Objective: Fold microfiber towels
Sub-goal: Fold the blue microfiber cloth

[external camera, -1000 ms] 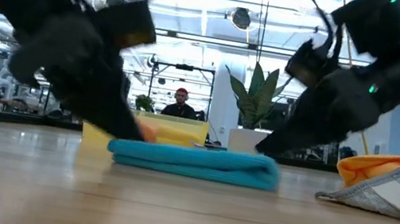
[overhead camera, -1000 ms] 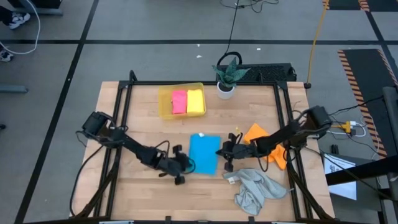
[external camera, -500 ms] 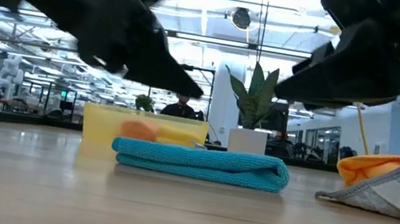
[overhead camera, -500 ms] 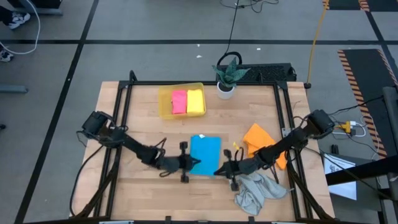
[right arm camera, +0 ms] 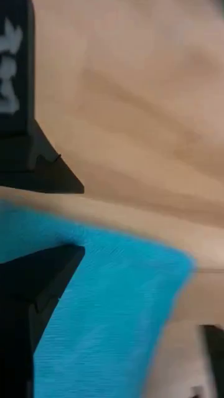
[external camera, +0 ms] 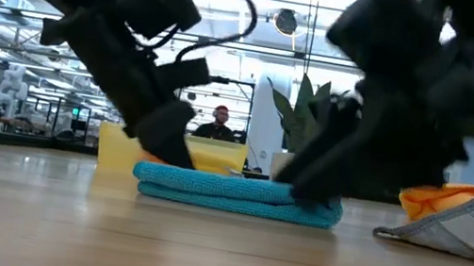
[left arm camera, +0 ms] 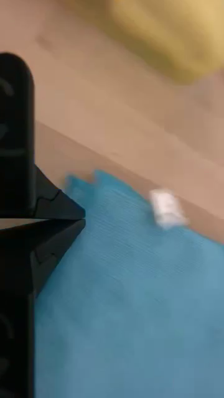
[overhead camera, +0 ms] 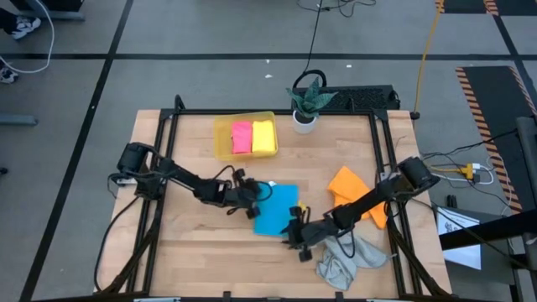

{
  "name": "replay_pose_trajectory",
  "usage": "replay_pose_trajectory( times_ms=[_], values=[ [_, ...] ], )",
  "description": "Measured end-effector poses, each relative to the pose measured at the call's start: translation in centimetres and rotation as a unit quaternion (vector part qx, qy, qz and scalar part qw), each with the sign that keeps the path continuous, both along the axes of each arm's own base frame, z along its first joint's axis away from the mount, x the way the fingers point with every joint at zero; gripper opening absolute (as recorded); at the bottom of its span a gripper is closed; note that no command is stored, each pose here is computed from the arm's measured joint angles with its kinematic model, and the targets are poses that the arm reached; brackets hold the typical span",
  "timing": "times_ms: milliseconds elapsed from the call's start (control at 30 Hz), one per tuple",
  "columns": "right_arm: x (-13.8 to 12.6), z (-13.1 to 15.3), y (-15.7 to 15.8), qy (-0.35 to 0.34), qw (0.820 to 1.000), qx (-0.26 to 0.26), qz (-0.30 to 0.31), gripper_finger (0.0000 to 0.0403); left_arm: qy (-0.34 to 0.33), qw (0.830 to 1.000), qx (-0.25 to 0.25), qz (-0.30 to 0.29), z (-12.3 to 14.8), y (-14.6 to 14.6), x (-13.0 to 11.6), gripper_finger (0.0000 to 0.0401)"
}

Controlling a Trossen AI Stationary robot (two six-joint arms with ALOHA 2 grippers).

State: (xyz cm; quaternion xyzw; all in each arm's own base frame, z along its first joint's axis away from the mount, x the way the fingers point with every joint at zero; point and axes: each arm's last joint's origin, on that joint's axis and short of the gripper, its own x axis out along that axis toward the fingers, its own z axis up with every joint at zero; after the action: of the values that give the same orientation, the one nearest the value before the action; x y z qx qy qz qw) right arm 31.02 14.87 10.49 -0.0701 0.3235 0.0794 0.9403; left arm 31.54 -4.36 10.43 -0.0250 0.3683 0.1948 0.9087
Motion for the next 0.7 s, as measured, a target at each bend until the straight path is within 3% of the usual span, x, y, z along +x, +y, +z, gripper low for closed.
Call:
replay_pose_trajectory(
  times_ms=[233,433,533,700],
  values=[
    [-1.5,0.8,-1.0,0.068,0.996,-0.054,-0.034,0.0129,0.01,0.999,-0.038,-0.014,0.1,-2.8,-1.0,0.0008],
    [-1.5,3.0,0.3,0.01,0.998,-0.044,0.031,0.0134,-0.115,0.991,-0.029,-0.066,2.6,-4.5,0.3,0.0004],
    [-1.4,2.5,0.7,0.0,0.995,-0.079,0.066,0.0139,-0.115,0.991,-0.016,-0.064,2.6,-3.8,0.5,0.0006],
    [-2.1,1.1,0.8,0.045,0.984,-0.127,0.113,0.0136,-0.087,0.995,0.013,-0.036,2.2,-2.0,0.6,0.0008]
  ],
)
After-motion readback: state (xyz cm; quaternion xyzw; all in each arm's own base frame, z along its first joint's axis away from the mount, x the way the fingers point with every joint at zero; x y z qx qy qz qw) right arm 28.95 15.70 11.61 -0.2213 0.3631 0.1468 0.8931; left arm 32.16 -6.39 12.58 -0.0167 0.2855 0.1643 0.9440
